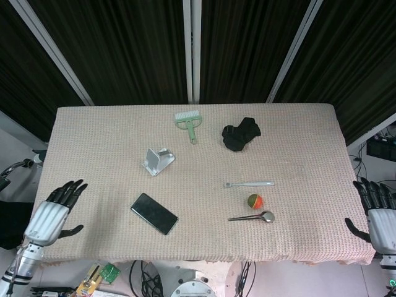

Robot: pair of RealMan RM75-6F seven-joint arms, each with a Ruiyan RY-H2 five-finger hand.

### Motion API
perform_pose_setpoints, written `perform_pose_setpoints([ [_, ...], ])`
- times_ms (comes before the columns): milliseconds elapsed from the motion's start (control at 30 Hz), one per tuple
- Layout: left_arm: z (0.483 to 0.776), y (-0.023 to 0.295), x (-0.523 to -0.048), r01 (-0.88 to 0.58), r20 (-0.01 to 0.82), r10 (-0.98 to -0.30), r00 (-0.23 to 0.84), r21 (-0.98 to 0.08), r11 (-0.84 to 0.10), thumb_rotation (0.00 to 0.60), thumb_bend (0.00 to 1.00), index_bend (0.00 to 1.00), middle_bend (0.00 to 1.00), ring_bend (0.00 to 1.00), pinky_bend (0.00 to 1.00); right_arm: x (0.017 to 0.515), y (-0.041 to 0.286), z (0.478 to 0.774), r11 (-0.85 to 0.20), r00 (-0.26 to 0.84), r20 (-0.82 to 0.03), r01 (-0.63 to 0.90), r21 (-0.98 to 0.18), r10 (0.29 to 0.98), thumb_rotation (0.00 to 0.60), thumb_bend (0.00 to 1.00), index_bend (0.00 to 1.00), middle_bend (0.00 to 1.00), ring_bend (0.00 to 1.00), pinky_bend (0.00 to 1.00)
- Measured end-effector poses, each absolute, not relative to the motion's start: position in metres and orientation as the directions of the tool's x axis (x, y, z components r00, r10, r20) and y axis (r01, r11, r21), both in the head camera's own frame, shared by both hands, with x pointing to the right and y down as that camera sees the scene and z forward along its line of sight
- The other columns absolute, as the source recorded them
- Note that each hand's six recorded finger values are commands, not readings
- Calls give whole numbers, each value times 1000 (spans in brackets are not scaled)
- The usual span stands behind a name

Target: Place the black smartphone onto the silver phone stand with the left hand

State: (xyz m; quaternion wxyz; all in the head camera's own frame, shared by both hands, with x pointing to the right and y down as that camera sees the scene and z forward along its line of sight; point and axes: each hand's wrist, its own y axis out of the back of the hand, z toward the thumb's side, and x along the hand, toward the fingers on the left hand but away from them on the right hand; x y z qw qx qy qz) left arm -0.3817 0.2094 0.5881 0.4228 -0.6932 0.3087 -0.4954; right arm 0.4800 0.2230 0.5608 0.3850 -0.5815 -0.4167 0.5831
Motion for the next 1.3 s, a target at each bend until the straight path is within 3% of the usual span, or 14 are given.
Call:
perform_pose_setpoints([
  [200, 599, 200, -340, 80, 440, -769, 464, -885, -459, 600, 74, 52, 49, 60, 204, 477, 217, 563, -362, -24, -362, 22, -932, 932, 600, 176, 0, 0, 0, 0],
  [633, 649, 219, -244, 152, 547, -589, 595, -796, -585, 600, 83, 57, 48, 60, 204, 481, 217, 565, -366, -39, -366, 21, -931, 930, 600, 176, 0, 0, 0, 0],
  [933, 669, 210, -202, 165, 565, -515, 644, -761, -627, 600, 103, 57, 49, 61, 204, 495, 222, 560, -361, -62, -363, 35, -932, 930, 600, 176, 0, 0, 0, 0],
  [1300, 691, 203, -177, 169, 587, -481, 652, -730, -662, 600, 122, 84, 48, 60, 204, 502, 222, 556, -350, -67, -352, 36, -936, 934, 600, 176, 0, 0, 0, 0],
])
